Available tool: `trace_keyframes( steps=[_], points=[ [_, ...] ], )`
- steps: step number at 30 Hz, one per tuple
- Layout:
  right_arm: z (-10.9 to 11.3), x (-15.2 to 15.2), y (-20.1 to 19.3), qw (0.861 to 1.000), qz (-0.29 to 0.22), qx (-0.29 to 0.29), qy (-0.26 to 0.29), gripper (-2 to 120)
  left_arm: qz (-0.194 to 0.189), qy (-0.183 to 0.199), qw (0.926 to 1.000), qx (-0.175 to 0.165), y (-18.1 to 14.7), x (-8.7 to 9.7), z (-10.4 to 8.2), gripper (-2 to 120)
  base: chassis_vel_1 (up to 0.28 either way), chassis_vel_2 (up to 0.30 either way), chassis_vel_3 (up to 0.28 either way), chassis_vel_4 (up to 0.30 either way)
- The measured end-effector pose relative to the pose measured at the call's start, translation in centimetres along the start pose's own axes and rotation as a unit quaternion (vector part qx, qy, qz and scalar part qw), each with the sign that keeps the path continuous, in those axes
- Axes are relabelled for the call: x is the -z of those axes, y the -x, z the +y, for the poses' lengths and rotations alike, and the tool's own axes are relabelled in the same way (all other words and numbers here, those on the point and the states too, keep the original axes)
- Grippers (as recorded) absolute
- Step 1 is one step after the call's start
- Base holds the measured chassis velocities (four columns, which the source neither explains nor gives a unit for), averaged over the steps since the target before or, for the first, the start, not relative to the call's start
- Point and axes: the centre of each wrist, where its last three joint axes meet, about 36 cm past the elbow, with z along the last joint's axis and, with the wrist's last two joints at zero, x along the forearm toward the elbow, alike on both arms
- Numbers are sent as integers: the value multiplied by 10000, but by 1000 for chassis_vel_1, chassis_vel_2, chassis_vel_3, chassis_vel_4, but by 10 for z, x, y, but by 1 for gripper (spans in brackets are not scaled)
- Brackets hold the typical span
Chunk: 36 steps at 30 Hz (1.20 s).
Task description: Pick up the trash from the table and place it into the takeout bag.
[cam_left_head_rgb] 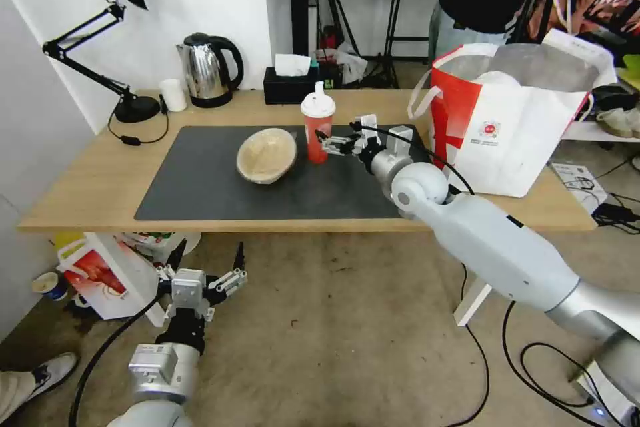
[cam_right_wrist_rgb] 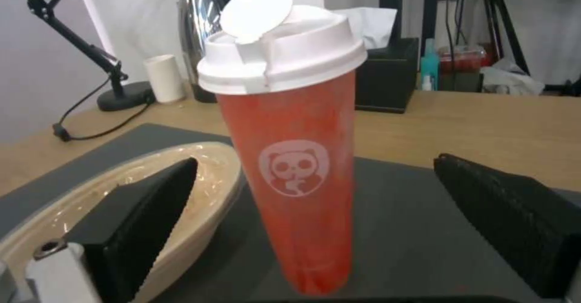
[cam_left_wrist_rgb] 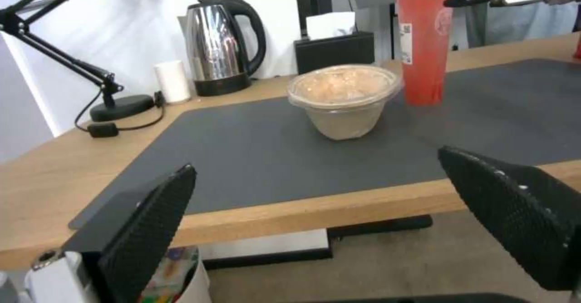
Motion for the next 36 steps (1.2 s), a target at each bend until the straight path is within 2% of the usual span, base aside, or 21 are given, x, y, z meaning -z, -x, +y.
trace_keyframes(
  steps=[9,28,36],
  points=[
    [-3,4,9,10000,23,10,-56,100,0,0,10000,0,0,0,0,100,0,0,0,0],
    [9,13,40,9997,135,108,-193,100,0,0,10000,0,0,0,0,100,0,0,0,0],
    [1,10,55,9995,193,2,-251,100,-1,0,10000,0,0,0,0,100,0,0,0,0]
  ],
)
